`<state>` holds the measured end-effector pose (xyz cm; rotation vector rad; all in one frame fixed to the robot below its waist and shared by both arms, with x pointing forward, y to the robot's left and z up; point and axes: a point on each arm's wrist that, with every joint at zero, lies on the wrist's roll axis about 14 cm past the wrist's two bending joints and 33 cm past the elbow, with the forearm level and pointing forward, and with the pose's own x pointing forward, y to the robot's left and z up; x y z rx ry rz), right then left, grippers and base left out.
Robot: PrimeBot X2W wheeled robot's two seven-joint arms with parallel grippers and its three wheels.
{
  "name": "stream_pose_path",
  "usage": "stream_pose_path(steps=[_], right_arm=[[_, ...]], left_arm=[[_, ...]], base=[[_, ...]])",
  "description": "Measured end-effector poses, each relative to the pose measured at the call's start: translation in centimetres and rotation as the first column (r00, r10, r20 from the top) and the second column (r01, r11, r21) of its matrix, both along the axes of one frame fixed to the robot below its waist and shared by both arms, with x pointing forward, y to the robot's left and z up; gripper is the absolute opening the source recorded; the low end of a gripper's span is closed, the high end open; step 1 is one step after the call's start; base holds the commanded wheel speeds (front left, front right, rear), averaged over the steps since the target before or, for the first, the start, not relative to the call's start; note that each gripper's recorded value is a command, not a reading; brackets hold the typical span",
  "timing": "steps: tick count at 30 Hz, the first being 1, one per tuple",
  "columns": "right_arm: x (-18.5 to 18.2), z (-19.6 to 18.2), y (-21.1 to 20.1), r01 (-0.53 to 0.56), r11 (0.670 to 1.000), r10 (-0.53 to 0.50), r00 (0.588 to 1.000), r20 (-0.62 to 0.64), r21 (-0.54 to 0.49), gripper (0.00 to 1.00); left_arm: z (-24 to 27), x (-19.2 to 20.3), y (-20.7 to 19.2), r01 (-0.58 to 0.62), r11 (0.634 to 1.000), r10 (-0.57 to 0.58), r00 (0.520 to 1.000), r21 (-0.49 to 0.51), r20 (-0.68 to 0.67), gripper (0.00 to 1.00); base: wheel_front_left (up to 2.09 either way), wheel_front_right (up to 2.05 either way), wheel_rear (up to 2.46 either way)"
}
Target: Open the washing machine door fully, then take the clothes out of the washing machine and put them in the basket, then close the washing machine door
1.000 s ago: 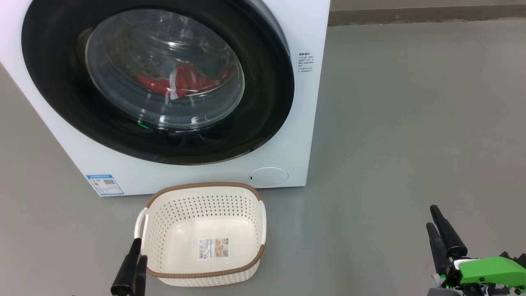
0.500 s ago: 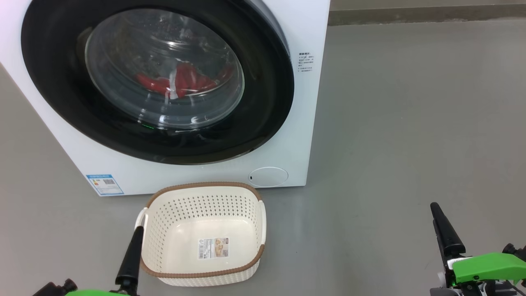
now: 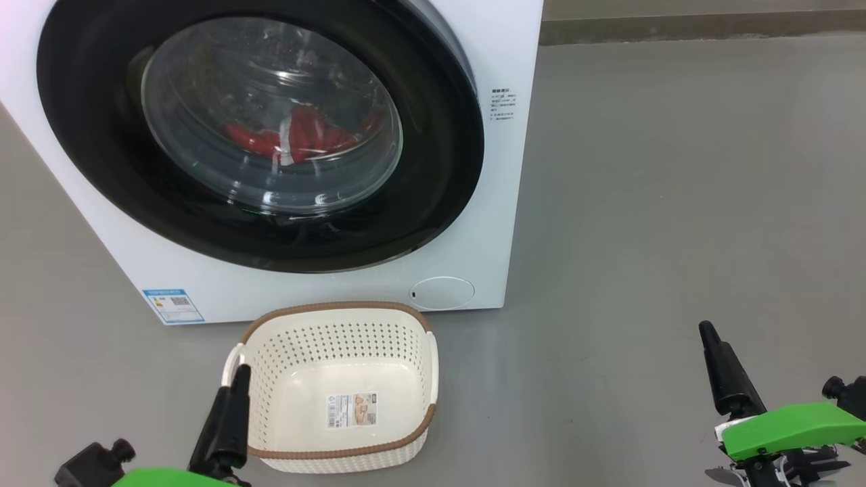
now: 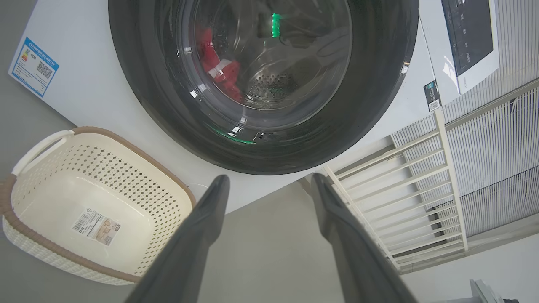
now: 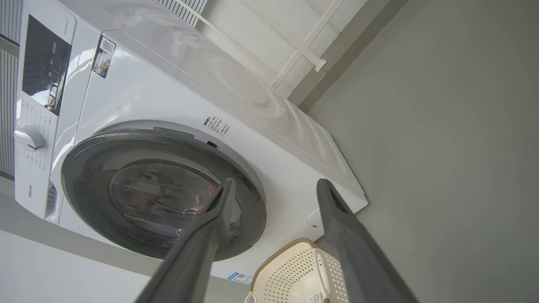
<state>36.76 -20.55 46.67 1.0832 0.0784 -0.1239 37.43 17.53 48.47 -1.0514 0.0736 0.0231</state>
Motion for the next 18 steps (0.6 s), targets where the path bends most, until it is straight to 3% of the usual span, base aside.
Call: stream_pose_path(steps=[9, 18], right_arm=[[0.04, 0.29, 0.52, -0.036, 0.986, 0.037, 0.999, 0.0, -0.161, 1.0], [0.03, 0.43, 0.84, -0.063, 0.95, 0.065, 0.998, -0.003, -0.305, 1.0]], left_arm=[[0.38, -0.03, -0.5, 0.028, 0.984, -0.03, 1.0, 0.177, 0.009, 1.0], [0.44, -0.11, -0.87, 0.047, 0.944, -0.052, 0.999, 0.327, 0.007, 1.0]], base=[[0.0, 0.0, 0.0], [0.0, 0.0, 0.0]])
